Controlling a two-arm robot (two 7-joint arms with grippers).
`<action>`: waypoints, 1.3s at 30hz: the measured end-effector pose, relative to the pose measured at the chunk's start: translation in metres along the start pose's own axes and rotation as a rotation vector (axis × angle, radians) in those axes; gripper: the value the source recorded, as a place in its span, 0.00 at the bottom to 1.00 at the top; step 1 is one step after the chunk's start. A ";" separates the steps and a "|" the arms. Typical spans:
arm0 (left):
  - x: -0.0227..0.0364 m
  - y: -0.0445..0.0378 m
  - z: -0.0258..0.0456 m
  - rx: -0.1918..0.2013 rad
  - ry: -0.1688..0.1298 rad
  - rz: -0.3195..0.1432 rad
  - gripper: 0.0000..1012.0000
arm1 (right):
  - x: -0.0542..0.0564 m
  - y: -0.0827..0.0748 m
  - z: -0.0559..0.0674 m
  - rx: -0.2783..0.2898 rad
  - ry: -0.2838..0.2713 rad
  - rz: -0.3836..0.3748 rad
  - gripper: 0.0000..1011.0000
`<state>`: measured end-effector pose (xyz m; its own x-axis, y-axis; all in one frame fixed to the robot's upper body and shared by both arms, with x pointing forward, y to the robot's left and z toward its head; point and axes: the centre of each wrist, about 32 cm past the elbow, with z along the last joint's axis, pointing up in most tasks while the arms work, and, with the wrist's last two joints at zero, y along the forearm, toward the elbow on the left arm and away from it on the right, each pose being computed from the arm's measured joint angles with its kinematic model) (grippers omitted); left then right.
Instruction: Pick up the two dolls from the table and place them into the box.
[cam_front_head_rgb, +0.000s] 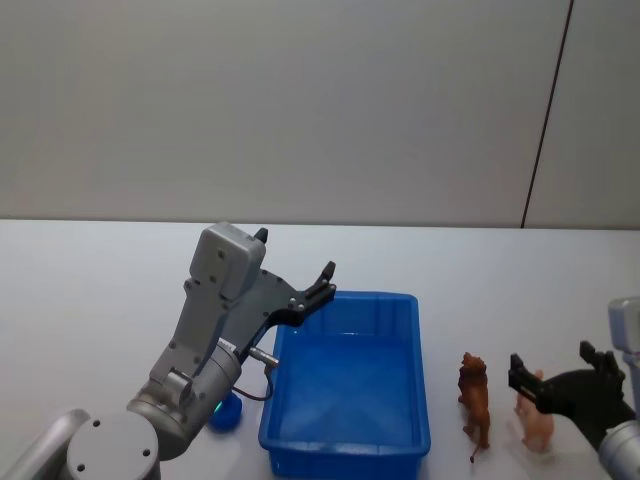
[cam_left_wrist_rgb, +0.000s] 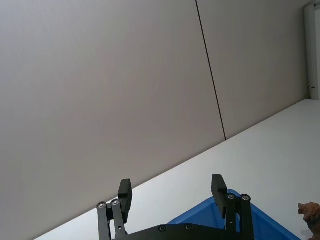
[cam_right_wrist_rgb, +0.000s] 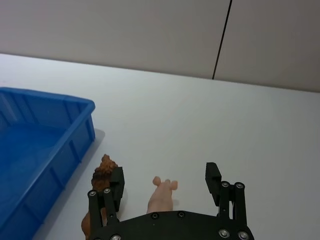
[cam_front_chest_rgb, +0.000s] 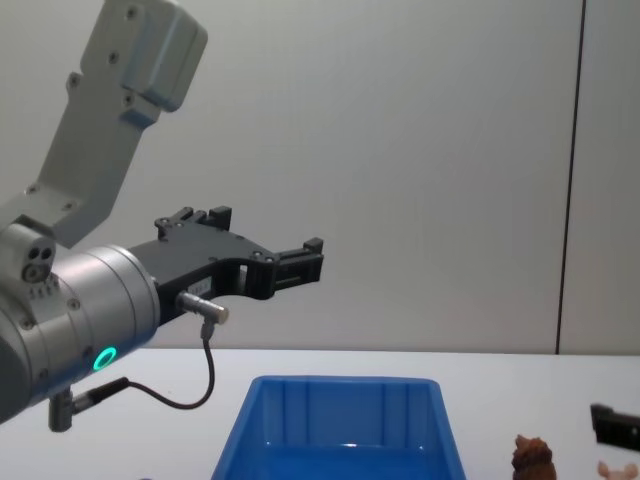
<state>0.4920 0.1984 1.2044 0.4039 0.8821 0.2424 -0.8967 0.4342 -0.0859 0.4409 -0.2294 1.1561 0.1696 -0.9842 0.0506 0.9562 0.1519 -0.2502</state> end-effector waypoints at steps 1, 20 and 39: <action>0.0000 0.0000 0.0000 0.000 0.000 0.000 0.99 | -0.001 0.000 -0.001 -0.006 0.000 -0.001 0.99; 0.0000 0.0000 0.0000 0.000 0.000 0.000 0.99 | -0.013 0.008 -0.017 -0.130 -0.013 -0.035 0.99; 0.0000 0.0000 0.0000 0.000 0.000 0.000 0.99 | -0.020 0.015 -0.027 -0.195 0.006 -0.049 0.67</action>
<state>0.4920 0.1984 1.2044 0.4039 0.8821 0.2425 -0.8967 0.4343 -0.0859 0.4449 -0.2096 1.1252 0.1218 -0.9907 0.0614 0.8988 0.0839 -0.4302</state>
